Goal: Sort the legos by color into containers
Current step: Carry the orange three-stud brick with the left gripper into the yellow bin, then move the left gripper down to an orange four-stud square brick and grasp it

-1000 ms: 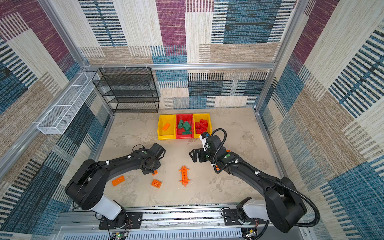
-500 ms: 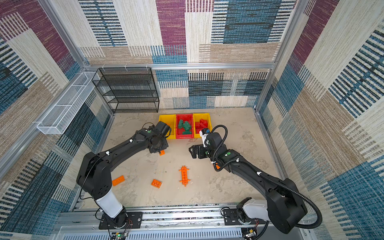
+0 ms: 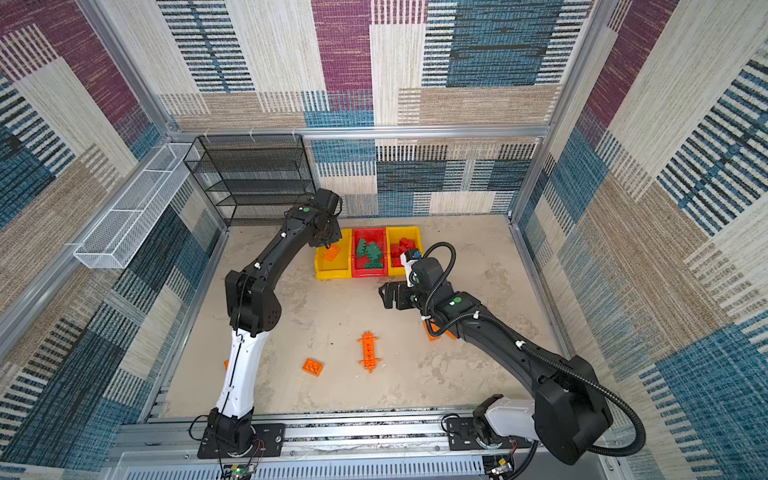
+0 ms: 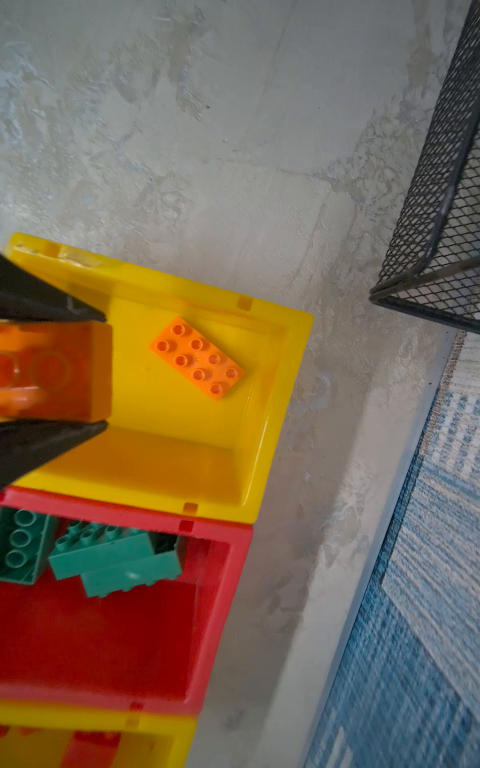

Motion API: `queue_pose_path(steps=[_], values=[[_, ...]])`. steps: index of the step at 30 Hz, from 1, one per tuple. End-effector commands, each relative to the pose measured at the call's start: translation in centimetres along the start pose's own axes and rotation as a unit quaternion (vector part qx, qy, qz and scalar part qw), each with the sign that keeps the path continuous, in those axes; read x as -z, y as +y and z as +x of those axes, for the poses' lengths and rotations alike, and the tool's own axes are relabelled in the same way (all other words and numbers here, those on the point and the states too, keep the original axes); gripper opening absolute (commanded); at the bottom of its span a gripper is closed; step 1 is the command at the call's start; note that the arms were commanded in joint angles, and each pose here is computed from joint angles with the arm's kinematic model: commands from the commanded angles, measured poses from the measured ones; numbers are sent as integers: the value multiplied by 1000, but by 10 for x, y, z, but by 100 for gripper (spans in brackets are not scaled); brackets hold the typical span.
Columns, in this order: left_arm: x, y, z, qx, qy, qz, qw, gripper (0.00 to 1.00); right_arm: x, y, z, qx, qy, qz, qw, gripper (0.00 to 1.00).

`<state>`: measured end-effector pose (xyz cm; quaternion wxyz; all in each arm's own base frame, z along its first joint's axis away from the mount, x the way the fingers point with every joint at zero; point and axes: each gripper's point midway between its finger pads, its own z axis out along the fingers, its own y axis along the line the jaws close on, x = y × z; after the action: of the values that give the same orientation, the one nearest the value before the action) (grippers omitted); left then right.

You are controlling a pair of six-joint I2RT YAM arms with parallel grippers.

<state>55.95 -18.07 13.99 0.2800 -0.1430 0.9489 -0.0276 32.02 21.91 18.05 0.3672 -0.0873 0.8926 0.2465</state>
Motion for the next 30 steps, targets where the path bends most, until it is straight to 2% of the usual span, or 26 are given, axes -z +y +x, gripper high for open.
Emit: queue_pose_path(steps=[1, 2, 5, 7, 9, 14, 17, 20, 24, 30], values=[[-10, -4, 13, -18, 35, 15, 999, 27, 1, -4, -5, -10, -6, 16, 1000, 100], [-15, -5, 14, -15, 37, 19, 999, 32, 1, -4, -5, -11, -5, 19, 1000, 100], [-23, -8, 13, -11, 38, 30, 999, 56, 3, -5, -7, -12, -7, 23, 1000, 100], [-23, -10, 12, -10, 37, 36, 999, 67, 4, -6, -8, -14, -8, 25, 1000, 100], [-17, -13, 10, -8, 36, 47, 998, 73, 4, -5, -8, -15, -8, 24, 1000, 100], [17, -10, 13, -7, 36, 58, 998, 75, 7, 0, -13, -14, -14, 12, 1000, 100], [51, 4, 30, -3, 34, 53, 998, 75, 11, 5, -15, -11, -26, -1, 1000, 100], [89, 26, 63, 5, 20, 49, 999, 75, 12, 10, -13, -6, -27, -19, 999, 100], [133, 73, 130, 17, 15, 27, 999, 75, 8, 20, -6, -2, -14, -52, 999, 100], [177, 150, 226, 9, 30, -8, 999, 75, 11, 31, 1, 9, -7, -84, 996, 100]])
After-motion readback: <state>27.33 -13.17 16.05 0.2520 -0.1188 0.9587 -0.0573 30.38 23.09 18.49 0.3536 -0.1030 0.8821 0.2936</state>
